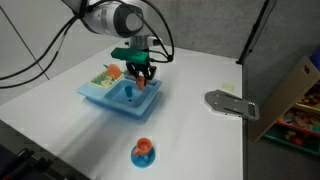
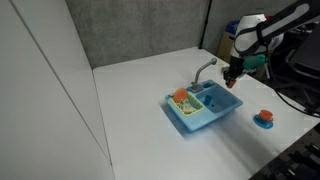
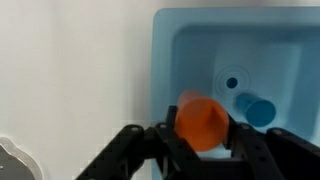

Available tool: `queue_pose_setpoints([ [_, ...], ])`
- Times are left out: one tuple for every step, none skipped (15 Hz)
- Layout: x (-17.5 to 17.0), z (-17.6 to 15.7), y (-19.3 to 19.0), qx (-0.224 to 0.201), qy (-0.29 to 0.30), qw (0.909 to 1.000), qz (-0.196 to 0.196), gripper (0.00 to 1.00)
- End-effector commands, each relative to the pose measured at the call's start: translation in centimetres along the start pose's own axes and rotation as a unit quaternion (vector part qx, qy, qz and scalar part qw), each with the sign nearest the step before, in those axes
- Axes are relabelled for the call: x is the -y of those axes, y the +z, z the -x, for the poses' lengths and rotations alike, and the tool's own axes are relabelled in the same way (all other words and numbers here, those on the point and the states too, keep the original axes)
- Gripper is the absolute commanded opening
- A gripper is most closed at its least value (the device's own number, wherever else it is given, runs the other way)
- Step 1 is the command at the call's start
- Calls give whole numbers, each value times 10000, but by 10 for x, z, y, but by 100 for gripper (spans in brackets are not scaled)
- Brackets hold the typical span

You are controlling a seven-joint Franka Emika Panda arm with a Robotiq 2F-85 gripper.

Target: Pick up the orange cup and put it in the blue cup in the sink

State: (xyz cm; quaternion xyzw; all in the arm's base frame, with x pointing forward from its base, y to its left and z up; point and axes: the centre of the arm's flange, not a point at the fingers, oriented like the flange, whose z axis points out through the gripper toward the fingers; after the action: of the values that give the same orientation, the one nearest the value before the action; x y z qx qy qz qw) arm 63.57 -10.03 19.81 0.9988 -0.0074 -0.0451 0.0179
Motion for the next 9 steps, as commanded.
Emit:
queue_pose_setpoints([
  [23, 15, -10, -180, -438, 9989, -42, 16],
  [29, 16, -11, -241, -548, 9982, -57, 16],
  [35, 18, -11, -311, -687, 9971, -71, 16],
  [40, 19, -11, -390, -815, 9959, -89, 16],
  [45, 20, -11, -453, -922, 9947, -104, 16],
  [50, 22, -11, -490, -1017, 9935, -108, 16],
  [54, 23, -11, -522, -1104, 9925, -112, 16],
  [58, 24, -10, -541, -1185, 9914, -118, 16],
  [62, 25, -10, -565, -1267, 9903, -125, 16],
])
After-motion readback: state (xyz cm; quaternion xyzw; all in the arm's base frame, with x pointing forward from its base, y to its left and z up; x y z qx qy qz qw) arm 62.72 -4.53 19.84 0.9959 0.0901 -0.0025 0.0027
